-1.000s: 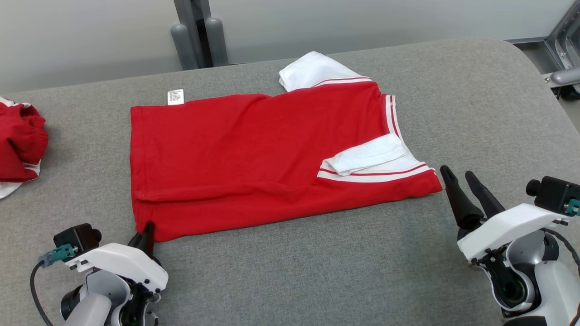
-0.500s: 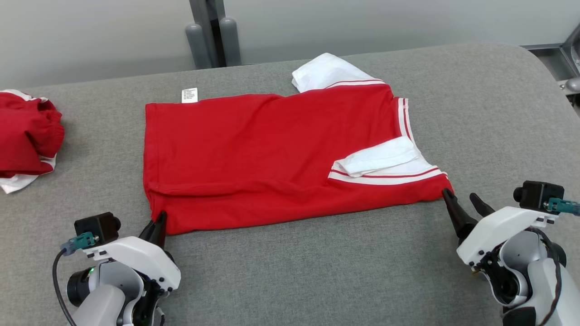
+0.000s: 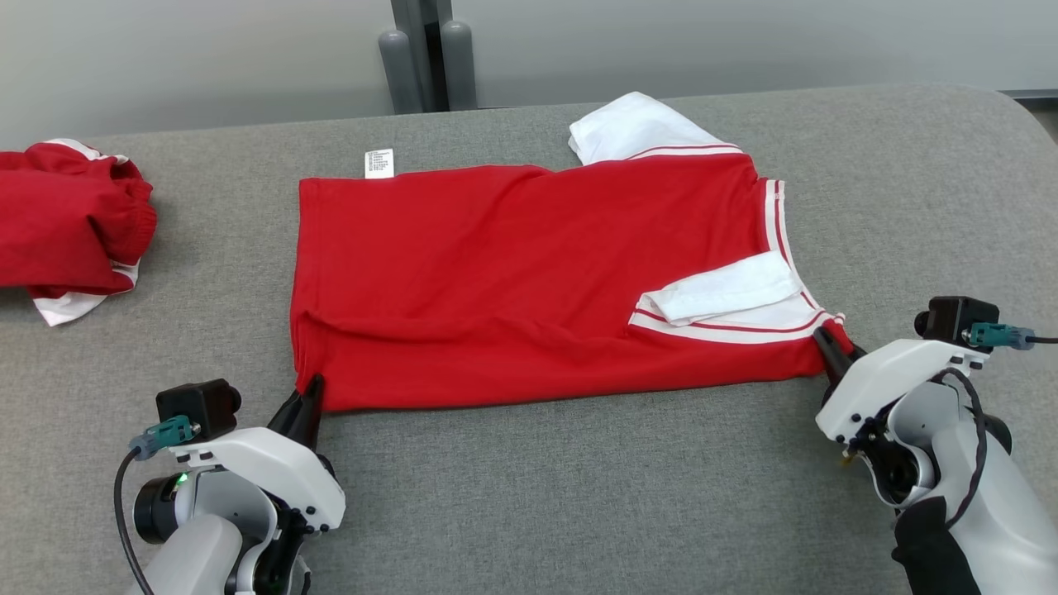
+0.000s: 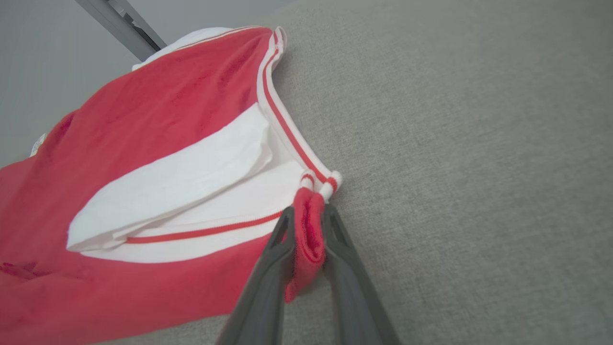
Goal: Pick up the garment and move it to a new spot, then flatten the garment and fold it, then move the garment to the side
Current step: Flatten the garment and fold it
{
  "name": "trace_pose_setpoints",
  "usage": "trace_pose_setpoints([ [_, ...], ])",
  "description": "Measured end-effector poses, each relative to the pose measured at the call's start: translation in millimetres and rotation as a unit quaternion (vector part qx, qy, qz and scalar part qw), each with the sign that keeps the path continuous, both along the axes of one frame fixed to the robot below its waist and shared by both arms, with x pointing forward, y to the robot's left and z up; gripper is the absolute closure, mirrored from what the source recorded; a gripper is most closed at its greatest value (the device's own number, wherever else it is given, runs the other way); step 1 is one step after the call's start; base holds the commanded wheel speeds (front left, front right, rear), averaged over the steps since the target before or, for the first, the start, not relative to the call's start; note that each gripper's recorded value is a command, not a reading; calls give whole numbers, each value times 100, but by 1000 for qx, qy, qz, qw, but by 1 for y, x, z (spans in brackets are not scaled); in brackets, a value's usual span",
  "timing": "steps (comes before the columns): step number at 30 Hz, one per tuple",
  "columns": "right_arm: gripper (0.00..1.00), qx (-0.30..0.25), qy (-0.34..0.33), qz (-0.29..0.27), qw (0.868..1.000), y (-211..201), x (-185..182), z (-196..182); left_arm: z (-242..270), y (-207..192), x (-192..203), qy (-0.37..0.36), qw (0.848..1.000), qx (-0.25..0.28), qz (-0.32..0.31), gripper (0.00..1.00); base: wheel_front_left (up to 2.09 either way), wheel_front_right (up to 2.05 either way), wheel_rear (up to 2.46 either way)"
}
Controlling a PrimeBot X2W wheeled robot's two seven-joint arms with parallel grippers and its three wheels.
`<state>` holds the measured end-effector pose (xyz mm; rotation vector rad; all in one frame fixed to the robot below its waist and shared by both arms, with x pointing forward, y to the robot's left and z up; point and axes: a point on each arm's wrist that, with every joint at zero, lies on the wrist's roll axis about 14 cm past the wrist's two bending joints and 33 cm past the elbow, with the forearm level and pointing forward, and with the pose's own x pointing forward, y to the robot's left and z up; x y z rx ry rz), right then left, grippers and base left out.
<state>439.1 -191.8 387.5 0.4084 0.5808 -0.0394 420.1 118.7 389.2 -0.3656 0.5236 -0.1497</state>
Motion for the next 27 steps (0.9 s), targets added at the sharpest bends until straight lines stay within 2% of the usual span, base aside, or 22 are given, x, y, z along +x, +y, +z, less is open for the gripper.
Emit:
trace_pose_setpoints([
  [1,97,-2,-5,-1,1000,0,2,2,1,0,0,-3,1000,3,-1,100,0,0,0],
  [2,100,-5,-10,1,1000,1,5,4,3,0,0,-5,1000,4,-1,100,0,0,0],
  [9,100,-21,-55,4,998,1,13,24,19,-1,0,-33,999,2,-7,100,0,0,0],
  [14,100,7,-91,-11,996,-1,7,42,35,3,-8,-63,998,-6,-1,100,0,0,0],
  [18,100,15,-100,-20,995,-12,-10,49,39,10,-23,-64,998,-8,9,100,0,0,0],
  [22,100,18,-79,-19,997,-16,-36,43,38,13,-43,-53,998,-6,16,100,0,0,0],
  [27,100,17,-57,-29,998,-25,-64,38,25,8,-71,-13,999,-29,30,100,0,0,0],
])
